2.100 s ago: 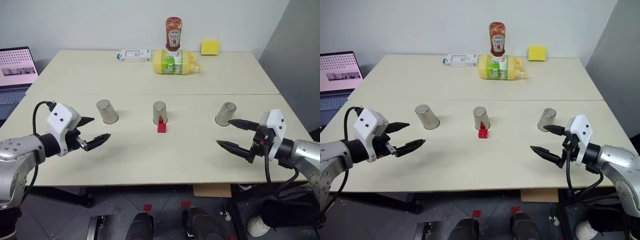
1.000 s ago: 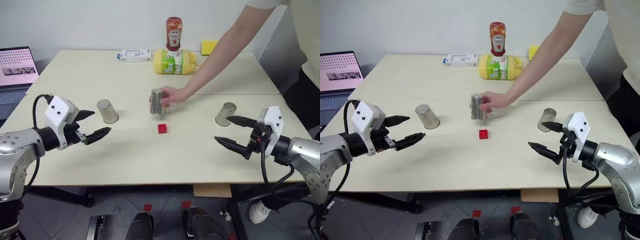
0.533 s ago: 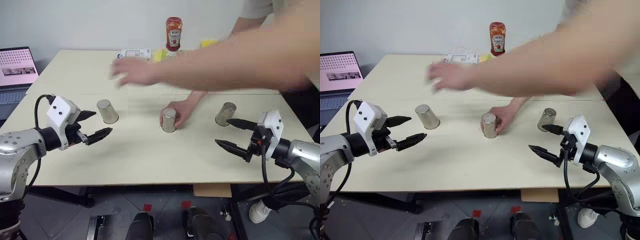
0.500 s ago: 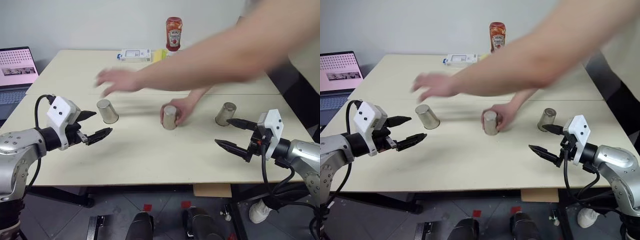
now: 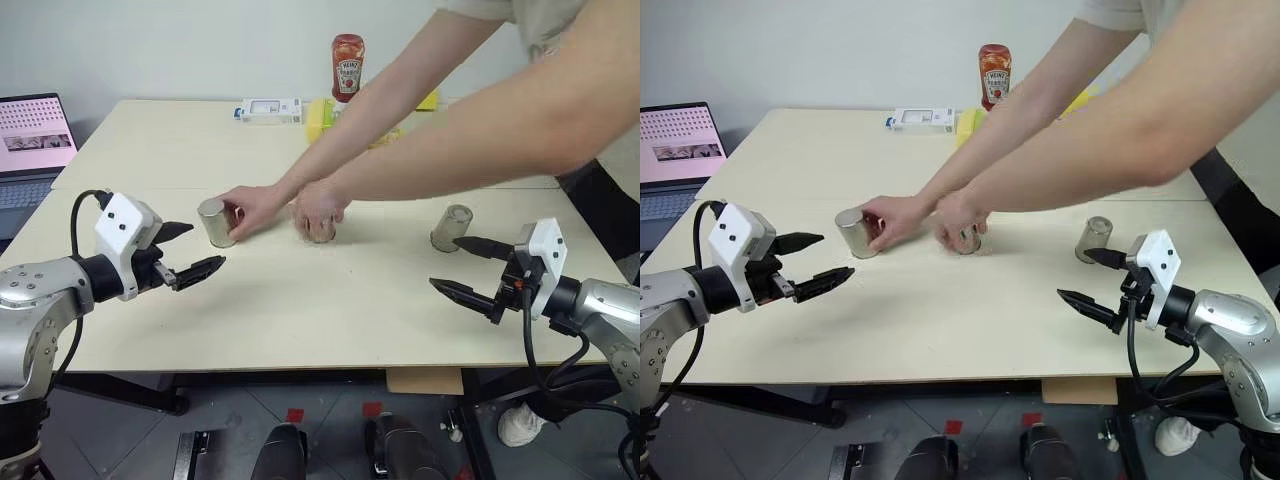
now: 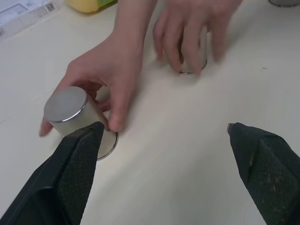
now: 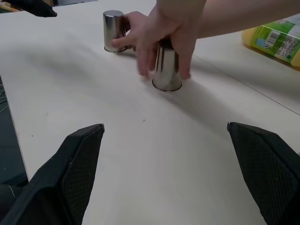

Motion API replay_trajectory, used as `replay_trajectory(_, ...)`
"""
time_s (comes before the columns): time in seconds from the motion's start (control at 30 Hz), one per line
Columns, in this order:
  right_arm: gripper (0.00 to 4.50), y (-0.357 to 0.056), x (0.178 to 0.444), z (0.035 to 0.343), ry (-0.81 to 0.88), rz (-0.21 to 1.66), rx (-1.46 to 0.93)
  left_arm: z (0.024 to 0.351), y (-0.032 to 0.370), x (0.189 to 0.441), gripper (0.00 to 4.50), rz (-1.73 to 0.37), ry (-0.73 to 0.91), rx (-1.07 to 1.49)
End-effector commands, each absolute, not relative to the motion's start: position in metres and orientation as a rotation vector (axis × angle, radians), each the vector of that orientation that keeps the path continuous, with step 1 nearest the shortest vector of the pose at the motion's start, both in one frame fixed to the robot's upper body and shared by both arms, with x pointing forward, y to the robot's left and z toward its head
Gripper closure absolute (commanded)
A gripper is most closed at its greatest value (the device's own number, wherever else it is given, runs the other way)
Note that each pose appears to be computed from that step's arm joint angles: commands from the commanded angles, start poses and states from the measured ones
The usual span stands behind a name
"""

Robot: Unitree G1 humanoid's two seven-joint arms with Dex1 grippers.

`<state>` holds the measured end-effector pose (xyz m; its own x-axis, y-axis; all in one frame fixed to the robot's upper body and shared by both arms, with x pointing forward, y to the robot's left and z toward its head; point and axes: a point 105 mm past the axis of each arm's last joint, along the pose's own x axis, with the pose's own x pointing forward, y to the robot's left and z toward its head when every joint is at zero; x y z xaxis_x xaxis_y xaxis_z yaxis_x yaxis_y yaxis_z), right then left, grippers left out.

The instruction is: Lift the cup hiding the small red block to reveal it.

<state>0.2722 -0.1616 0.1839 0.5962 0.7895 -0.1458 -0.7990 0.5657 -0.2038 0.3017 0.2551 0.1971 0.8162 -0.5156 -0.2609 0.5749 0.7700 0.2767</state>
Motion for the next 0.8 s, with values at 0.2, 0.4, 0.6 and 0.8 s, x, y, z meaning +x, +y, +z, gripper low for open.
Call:
replay_trajectory(0.2, 0.04, -0.124, 0.262, 0.211, -0.022, 1.052, -0.232, 0.200, 0.278, 0.319, 0.00, -0.463, 0.192, 0.355)
replay_trajectory(0.4, 0.04, -0.101, 0.264, 0.218, -0.012, 1.129, -0.204, 0.191, 0.283, 0.333, 0.00, -0.423, 0.213, 0.328)
replay_trajectory(0.6, 0.04, -0.084, 0.259, 0.217, -0.004, 1.214, -0.226, 0.179, 0.283, 0.358, 0.00, -0.376, 0.214, 0.282)
replay_trajectory(0.8, 0.04, -0.075, 0.255, 0.219, -0.012, 1.261, -0.242, 0.174, 0.282, 0.379, 0.00, -0.355, 0.201, 0.272)
